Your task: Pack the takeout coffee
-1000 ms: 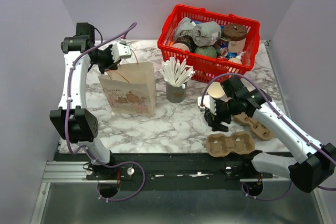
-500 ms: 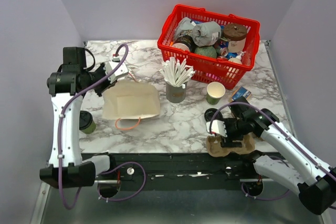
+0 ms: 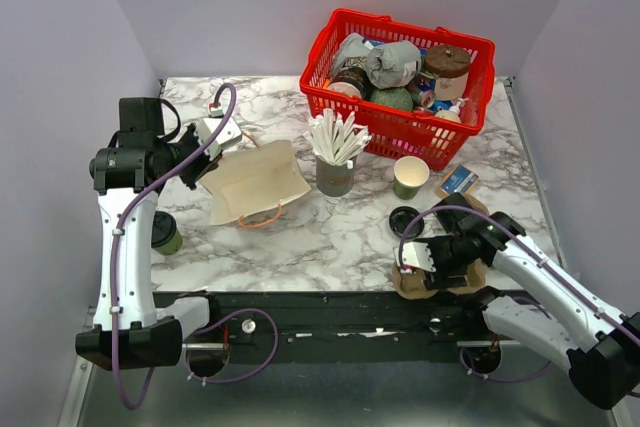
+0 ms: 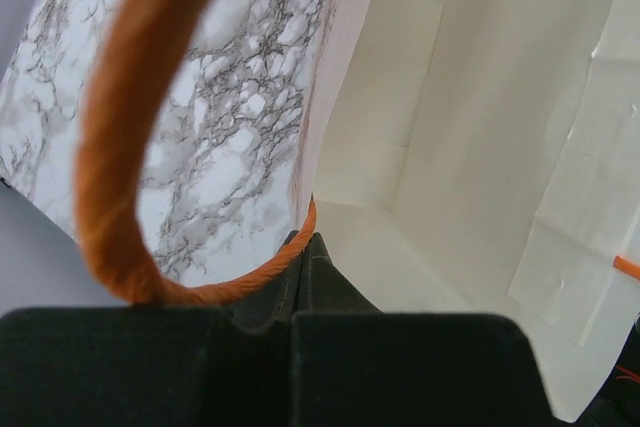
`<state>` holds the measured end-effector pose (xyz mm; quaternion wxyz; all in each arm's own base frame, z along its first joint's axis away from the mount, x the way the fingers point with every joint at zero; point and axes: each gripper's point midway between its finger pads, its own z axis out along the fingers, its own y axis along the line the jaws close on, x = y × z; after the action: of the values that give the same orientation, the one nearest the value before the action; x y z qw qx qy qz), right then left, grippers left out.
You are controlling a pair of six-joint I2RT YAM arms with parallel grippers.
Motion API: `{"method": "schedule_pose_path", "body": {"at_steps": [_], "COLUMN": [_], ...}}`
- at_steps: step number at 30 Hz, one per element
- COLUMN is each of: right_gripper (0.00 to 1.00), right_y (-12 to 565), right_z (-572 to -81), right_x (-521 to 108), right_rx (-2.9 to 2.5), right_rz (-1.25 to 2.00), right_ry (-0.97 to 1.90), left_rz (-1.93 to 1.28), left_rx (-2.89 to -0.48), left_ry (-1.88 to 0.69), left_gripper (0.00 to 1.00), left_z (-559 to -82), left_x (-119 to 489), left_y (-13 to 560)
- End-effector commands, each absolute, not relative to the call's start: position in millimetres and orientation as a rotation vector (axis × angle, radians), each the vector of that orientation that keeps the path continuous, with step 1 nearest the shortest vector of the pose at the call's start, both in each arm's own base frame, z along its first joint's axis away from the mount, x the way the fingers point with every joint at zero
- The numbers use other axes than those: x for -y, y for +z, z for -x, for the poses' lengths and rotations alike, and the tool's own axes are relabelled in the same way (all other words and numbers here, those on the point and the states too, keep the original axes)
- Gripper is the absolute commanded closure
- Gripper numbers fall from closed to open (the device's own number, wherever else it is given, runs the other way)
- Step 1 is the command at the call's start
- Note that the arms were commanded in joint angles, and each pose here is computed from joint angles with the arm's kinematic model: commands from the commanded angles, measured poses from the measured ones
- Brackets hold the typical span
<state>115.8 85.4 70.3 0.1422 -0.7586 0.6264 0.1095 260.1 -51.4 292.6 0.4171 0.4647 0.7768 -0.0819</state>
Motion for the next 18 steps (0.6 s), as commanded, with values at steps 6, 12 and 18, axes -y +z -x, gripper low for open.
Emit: {"method": "schedule_pose_path", "body": {"at_steps": [6, 12, 18], "right_gripper": [0.33, 0.38, 0.39], "right_y": [61.9, 58.1, 54.1], "right_z": [-122.8, -123.2, -127.5], "right_x": [-75.3, -75.3, -74.2], "right_rx": [-1.835, -1.872, -1.898], "right_rz": [2.265, 2.273, 2.274], "right_ry": [0.259, 0.277, 0.259], "left_rz": [-1.137, -1.139, -1.135], "left_rx": [-1.935, -1.937, -1.949], "left_ry": [-0.226, -0.231, -0.237], "left_gripper": [1.0, 1.0, 1.0], "left_z": [-257.8, -259.2, -260.1], "left_x": [56.3, 56.9, 56.2], "left_y": [297.5, 291.8, 286.1]}}
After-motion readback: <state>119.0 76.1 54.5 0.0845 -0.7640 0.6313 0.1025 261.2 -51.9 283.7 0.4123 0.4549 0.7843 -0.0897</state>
